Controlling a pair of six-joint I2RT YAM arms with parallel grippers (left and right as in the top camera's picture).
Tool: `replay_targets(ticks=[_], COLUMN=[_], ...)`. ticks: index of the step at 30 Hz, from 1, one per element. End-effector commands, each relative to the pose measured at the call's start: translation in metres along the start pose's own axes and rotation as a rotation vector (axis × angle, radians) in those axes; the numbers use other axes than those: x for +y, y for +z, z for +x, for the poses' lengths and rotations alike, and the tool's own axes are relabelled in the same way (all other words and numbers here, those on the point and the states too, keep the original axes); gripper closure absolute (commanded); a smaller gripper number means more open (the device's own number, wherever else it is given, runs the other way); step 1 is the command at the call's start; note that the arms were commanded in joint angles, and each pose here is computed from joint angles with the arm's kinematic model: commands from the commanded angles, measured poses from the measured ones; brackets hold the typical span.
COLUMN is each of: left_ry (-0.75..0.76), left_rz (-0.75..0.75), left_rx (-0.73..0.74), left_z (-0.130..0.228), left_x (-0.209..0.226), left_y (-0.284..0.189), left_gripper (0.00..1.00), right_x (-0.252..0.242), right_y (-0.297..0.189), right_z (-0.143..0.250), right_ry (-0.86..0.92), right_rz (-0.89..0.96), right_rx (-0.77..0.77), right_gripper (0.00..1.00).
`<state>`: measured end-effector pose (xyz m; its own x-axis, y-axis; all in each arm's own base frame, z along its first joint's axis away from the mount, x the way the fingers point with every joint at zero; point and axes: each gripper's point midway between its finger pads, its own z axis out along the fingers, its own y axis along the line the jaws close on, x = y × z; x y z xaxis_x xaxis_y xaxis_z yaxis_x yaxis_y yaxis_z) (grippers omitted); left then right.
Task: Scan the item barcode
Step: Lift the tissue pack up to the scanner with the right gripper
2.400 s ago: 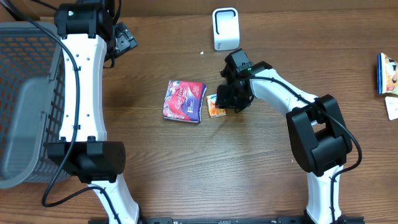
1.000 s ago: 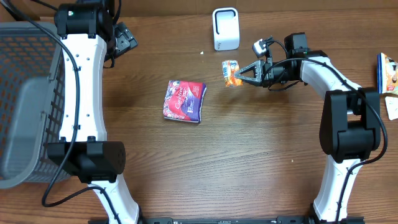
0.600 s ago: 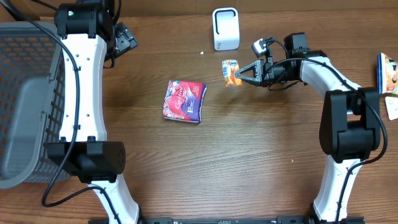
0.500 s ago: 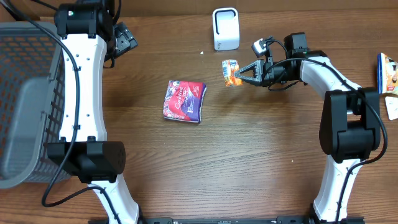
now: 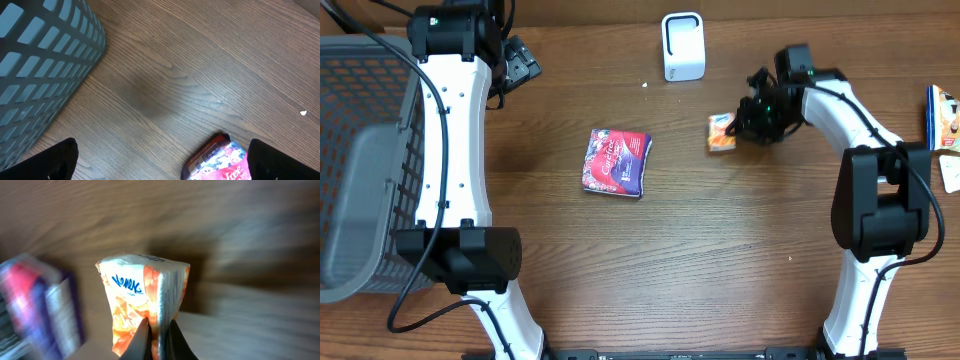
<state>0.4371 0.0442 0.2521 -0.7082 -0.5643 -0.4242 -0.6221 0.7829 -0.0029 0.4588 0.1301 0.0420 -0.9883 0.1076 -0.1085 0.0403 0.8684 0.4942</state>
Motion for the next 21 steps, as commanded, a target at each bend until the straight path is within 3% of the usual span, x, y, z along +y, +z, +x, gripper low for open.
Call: replay_targets(ticks=[1,4,15,21], left_ry=[-0.008,-0.008,-0.008,-0.008], left_rz=[-0.009,-0.009,-0.009,-0.009], left_rx=[0.006,0.006,0.006,0.006], left_z=[0.0,0.0,0.0,0.0], left_x=[0.0,0.0,0.0,0.0], left_y=[0.005,0.005,0.005,0.005], left_gripper=[0.0,0.0,0.0,0.0], right_x=[-0.006,0.006,0.078,0.105], right_y=[-0.039,-0.059,-0.091,-0.076], right_z=[-0.05,-0.077,-0.149,-0.166], right_ry=[-0.078,-0.13,-0.622,-0.927], right_rz=[0.296,0.406,0.776,0.893], right_rx=[-0.214,-0.339,-0.718,-0.734], right_gripper=[0.96,0.96,0.96,0.96])
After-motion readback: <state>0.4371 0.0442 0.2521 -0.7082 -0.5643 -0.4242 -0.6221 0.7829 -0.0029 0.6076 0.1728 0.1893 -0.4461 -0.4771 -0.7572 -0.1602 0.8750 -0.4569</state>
